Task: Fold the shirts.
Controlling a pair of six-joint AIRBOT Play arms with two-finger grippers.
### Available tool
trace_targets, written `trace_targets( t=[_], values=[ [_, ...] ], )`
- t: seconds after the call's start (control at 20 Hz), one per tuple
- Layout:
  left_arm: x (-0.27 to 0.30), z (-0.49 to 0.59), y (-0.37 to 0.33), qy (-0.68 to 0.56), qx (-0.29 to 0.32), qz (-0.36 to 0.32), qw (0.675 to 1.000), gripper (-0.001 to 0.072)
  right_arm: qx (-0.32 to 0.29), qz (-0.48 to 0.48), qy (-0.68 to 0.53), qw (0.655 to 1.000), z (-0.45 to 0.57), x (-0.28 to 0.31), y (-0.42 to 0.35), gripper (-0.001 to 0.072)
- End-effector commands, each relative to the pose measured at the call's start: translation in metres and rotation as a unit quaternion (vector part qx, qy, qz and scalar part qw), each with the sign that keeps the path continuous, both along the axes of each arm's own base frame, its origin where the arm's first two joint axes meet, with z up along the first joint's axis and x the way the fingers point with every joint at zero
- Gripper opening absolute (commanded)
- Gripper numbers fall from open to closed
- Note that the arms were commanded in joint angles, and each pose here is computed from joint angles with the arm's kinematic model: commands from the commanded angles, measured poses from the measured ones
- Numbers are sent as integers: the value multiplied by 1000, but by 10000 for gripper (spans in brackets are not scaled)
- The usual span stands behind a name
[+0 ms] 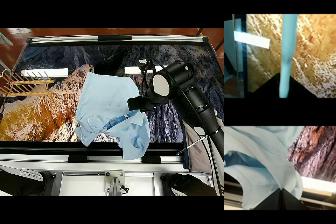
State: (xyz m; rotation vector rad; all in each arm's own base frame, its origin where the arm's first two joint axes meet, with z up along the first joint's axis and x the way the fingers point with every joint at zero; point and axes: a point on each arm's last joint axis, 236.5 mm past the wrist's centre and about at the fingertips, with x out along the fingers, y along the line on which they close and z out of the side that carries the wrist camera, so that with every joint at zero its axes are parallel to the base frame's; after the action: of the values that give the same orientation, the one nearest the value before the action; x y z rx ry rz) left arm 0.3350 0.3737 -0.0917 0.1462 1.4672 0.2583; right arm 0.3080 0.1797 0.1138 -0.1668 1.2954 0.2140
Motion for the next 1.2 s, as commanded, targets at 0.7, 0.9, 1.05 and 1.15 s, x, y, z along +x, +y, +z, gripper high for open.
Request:
trace_targets(
  t=[0.7,0.9,1.05,1.15],
  values=[
    [51,228,-30,-219,95,71,969,43,-70,17,-38,997,6,17,-29,66],
    [107,287,-170,-292,40,-42,955,43,-82,37,-46,995,8,21,-32,66],
    [104,314,-295,-289,-4,-156,944,43,-95,38,-57,993,10,27,-39,65],
    [79,318,-377,-261,-37,-241,934,42,-93,39,-55,993,9,30,-45,65]
  ],
)
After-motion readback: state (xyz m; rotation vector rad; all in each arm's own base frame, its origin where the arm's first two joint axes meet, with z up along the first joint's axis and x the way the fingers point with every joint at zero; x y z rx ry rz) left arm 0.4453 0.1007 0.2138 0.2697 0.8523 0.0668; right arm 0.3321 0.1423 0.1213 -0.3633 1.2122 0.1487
